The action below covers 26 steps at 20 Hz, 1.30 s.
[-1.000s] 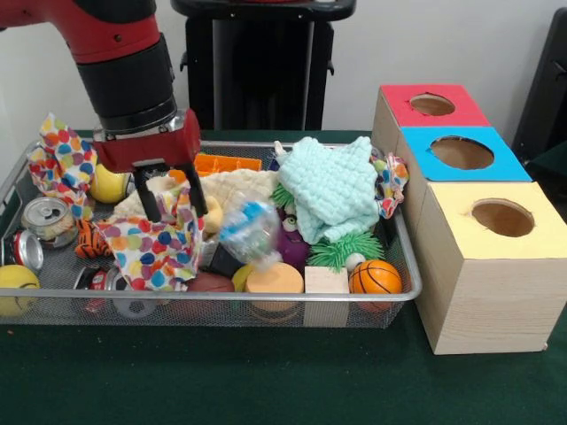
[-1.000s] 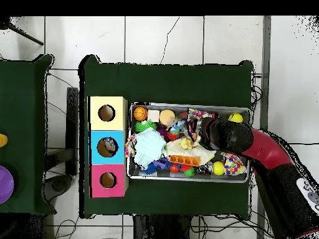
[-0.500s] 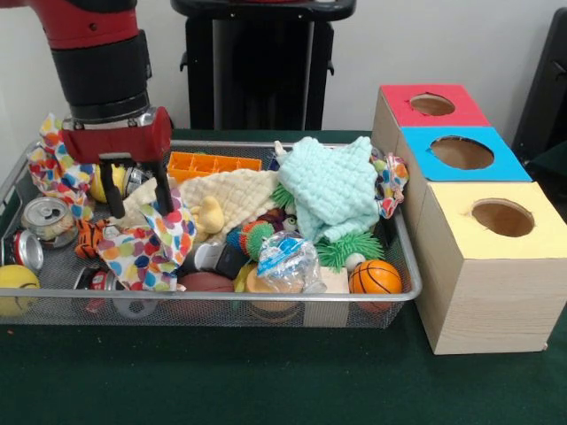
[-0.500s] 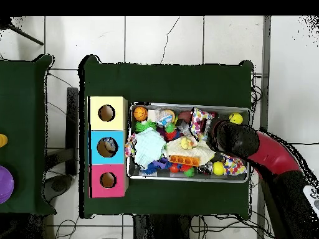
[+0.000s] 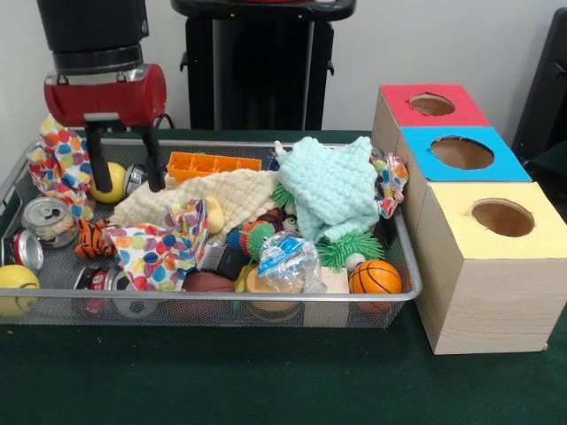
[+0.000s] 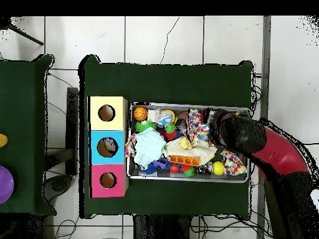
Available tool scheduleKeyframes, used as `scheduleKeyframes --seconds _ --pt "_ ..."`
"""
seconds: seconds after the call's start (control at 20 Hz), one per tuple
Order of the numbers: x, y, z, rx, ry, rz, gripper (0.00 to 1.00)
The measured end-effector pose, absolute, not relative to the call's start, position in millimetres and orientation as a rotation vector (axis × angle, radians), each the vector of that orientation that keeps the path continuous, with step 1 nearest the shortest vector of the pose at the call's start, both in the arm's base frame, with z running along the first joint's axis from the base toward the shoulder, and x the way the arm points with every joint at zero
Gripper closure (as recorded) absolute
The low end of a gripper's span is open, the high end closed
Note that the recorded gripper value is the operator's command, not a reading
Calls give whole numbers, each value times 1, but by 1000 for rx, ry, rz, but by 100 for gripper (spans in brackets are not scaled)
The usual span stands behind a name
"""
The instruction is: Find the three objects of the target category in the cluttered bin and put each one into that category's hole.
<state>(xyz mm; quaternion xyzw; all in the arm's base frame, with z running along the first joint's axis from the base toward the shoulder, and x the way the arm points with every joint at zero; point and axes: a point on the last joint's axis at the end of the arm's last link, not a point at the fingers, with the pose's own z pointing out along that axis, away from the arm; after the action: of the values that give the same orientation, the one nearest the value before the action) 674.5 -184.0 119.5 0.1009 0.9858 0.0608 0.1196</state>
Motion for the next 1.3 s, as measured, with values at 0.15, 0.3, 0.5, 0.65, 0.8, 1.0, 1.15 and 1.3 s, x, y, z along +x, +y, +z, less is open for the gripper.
scheduleKeyframes --seconds 0.15,0.3,0.5,0.65,0.8,1.0,1.15,1.3 --pt "683 -171 137 277 2865 157 0" --pt "693 -152 156 249 2847 144 0" --pt "706 -126 172 224 2829 160 0" --pt "717 -105 180 216 2815 187 0" --pt "724 -89 183 207 2809 208 0" --pt "732 -63 181 182 2810 238 0" --pt "735 -42 174 156 2821 258 0" --pt "734 -28 163 135 2837 262 0"
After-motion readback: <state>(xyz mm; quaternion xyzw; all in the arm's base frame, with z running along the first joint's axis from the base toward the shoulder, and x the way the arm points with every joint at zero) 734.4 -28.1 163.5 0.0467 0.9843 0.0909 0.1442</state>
